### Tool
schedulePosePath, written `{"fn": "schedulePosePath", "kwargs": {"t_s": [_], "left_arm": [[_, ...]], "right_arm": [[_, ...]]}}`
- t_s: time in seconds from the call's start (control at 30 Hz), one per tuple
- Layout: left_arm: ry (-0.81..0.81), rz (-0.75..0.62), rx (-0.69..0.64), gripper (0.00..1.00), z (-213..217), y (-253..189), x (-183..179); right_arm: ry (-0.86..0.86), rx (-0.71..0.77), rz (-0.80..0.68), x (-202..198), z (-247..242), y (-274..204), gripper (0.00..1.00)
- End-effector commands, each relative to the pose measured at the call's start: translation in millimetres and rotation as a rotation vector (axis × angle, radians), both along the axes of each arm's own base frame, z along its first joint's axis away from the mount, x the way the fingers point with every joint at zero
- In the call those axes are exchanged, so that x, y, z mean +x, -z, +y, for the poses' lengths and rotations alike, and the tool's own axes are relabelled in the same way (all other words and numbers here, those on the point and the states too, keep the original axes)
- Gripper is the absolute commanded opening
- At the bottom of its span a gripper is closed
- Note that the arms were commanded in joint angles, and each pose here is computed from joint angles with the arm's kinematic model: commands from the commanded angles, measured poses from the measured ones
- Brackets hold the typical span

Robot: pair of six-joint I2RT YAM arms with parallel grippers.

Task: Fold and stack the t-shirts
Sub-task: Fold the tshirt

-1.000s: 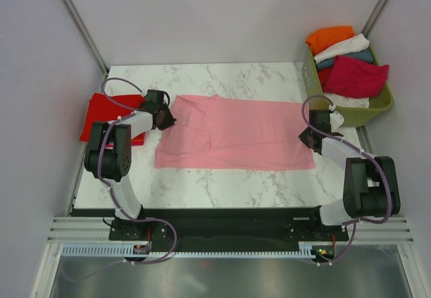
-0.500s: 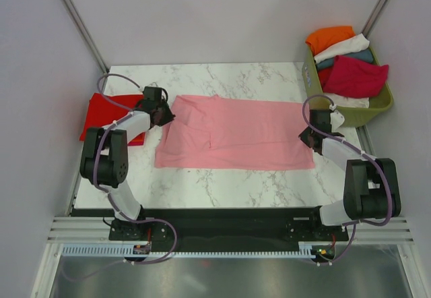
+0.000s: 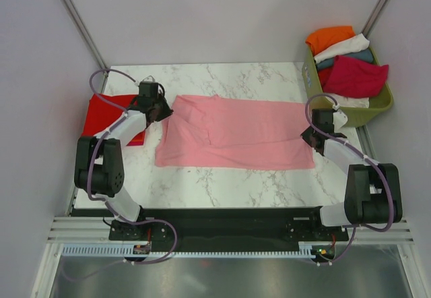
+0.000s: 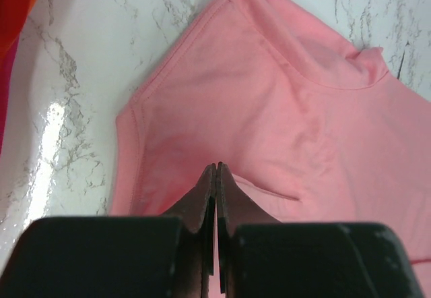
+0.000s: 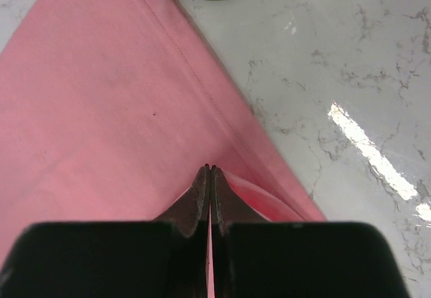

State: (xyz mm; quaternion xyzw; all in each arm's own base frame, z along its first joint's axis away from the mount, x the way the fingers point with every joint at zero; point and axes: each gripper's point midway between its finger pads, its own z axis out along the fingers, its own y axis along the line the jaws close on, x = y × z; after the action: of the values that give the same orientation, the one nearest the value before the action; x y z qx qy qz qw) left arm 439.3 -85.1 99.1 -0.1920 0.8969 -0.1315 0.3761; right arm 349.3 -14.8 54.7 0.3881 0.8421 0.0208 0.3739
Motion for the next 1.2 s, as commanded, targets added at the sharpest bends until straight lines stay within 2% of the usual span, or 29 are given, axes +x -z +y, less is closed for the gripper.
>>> {"fn": "schedulePosePath", "kwargs": {"t_s": [0.0,0.5,0.9,0.93,1.0,1.07,1.1,1.17], "left_arm": [[0.023,-0.107,0.003,0.02,-2.7,-42.9,9.8],[0.004,-0.176,-0.011,0.02,-0.3,-74.6,5.1],[0.019,-0.144,-0.019,0.02,-6.6,-54.0,23.3],[0.02,-0.138,-0.017,0.02,-6.8,-51.1,24.7],[0.024,-0.125,-0.013,0.02,-7.3,-45.4,26.9],[0.024,-0.096,-0.009,0.08,-7.4,-34.1,27.2],[0.022,-0.088,-0.011,0.11,-7.5,-31.5,27.2],[0.019,-0.073,-0.01,0.26,-6.5,-25.6,25.4]], "right_arm": [[0.027,-0.004,-0.066,9.0,-4.1,-21.3,0.0],[0.087,-0.007,-0.15,1.1,-19.9,-38.8,0.0],[0.098,0.008,-0.082,3.5,-20.4,-12.3,0.0],[0.098,0.008,-0.077,3.1,-20.4,-11.1,0.02],[0.097,0.009,-0.073,3.1,-20.1,-9.2,0.23],[0.091,0.005,-0.077,3.1,-20.0,-10.8,0.4],[0.085,0.003,-0.081,3.1,-19.7,-12.3,0.42],[0.062,-0.003,-0.112,4.3,-17.8,-20.9,0.45]]}}
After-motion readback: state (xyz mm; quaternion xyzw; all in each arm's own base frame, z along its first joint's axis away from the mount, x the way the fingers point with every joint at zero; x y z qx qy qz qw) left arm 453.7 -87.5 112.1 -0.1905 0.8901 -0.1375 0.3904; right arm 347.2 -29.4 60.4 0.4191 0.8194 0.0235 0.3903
